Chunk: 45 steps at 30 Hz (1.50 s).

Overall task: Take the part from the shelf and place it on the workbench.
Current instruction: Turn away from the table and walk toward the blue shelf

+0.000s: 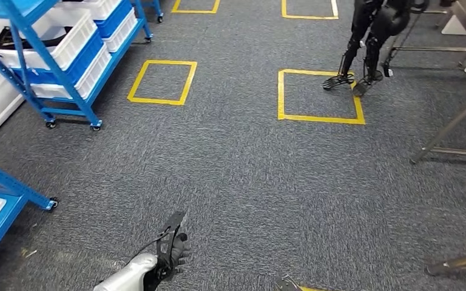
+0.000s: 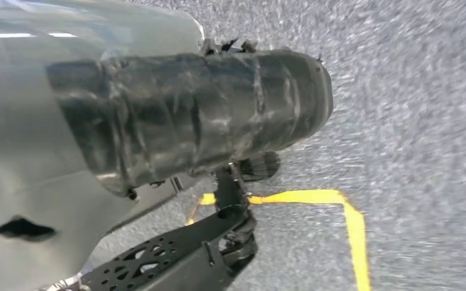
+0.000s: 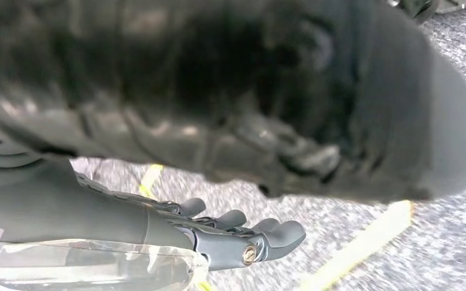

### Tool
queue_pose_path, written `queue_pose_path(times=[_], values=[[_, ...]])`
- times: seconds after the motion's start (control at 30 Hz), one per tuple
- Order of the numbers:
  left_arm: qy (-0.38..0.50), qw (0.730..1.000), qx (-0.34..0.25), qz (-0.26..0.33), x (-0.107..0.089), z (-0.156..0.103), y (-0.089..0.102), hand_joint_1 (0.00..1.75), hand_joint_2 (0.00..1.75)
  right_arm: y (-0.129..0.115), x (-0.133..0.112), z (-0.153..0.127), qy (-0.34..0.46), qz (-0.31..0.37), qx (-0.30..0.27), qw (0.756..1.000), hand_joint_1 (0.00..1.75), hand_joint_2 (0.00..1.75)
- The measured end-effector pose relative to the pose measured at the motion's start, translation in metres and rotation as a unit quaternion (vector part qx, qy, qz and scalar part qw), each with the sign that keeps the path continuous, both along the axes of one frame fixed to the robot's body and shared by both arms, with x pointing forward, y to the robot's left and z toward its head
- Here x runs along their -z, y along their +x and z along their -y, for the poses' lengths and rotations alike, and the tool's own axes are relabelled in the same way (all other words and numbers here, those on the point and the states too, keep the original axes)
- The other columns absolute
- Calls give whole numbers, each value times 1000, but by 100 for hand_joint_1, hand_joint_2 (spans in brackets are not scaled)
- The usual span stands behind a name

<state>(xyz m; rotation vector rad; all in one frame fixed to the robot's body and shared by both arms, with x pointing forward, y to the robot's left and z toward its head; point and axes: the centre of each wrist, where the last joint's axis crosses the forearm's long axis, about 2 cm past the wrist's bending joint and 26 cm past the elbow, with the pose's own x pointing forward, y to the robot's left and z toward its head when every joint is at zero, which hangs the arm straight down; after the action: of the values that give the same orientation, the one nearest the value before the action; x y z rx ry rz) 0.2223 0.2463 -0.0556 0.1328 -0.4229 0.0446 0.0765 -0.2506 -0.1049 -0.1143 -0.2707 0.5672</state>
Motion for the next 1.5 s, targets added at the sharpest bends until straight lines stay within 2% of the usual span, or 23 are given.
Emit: queue_pose_path(times=[0.13,0.6,1.1,1.5], values=[[2,1000,-8,14,-12,-7,24,0,0,6,-2,-7,0,2,-15,1000,0,0],[6,1000,-11,25,-17,-14,34,0,0,13,-3,-11,6,3,-33,999,0,0],[2,999,-18,27,-14,-23,30,0,0,18,-5,-12,13,2,-49,999,0,0],[-7,1000,-25,11,-4,-39,13,0,0,26,-6,-13,9,10,-87,996,0,0]])
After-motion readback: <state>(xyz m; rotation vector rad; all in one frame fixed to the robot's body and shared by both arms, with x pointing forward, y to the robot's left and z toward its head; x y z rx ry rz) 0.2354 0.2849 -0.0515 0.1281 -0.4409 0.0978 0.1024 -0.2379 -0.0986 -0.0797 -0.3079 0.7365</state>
